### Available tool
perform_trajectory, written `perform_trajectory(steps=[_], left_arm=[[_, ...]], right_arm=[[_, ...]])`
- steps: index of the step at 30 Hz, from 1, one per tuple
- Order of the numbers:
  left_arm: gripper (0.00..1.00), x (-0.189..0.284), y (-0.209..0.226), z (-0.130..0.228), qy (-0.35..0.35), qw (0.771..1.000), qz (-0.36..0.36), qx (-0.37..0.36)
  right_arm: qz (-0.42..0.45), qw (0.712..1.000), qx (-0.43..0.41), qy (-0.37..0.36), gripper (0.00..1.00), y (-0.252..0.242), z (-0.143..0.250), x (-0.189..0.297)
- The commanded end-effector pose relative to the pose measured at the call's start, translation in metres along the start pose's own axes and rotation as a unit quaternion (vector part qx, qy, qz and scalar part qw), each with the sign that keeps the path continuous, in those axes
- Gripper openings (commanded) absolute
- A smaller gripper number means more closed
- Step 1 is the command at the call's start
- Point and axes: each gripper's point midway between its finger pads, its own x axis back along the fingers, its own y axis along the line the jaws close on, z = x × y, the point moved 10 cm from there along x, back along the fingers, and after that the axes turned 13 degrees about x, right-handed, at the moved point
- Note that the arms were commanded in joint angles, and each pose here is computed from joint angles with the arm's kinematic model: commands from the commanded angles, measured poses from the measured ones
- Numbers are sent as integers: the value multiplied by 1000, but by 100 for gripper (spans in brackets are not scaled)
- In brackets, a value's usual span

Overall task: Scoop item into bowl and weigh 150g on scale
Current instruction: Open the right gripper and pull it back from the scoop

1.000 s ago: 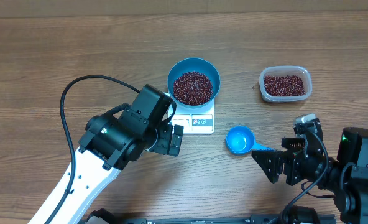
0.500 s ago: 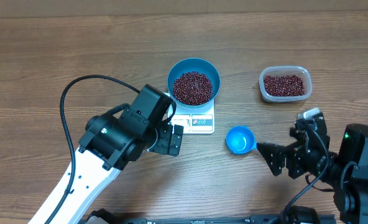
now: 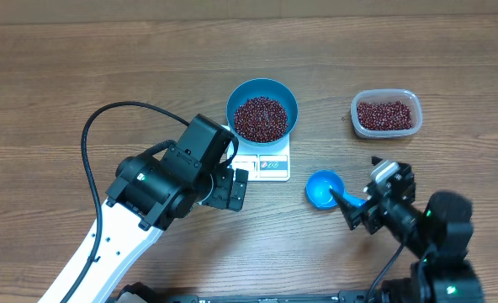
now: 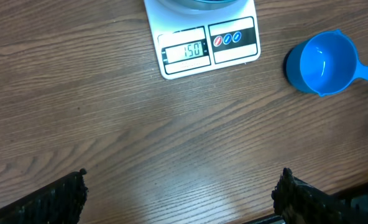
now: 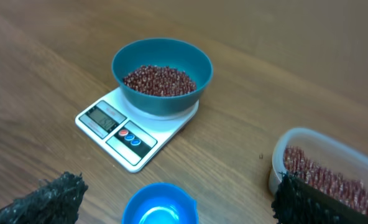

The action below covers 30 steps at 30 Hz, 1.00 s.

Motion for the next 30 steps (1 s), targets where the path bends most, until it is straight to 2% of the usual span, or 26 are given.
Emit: perform_trajectory(steps=[1, 13, 24, 30], left_arm=[[99, 2, 0, 0, -3, 1000, 3, 3], [99, 2, 0, 0, -3, 1000, 3, 3], [100, 2, 0, 0, -3, 1000, 3, 3], [100, 2, 0, 0, -3, 1000, 3, 3]], right_arm=[[27, 999, 34, -24, 100, 15, 17, -4], [121, 979, 97, -136, 100, 23, 31, -3], [158, 969, 95, -167, 100, 25, 45, -8], [145, 978, 59, -135, 100, 28, 54, -12]])
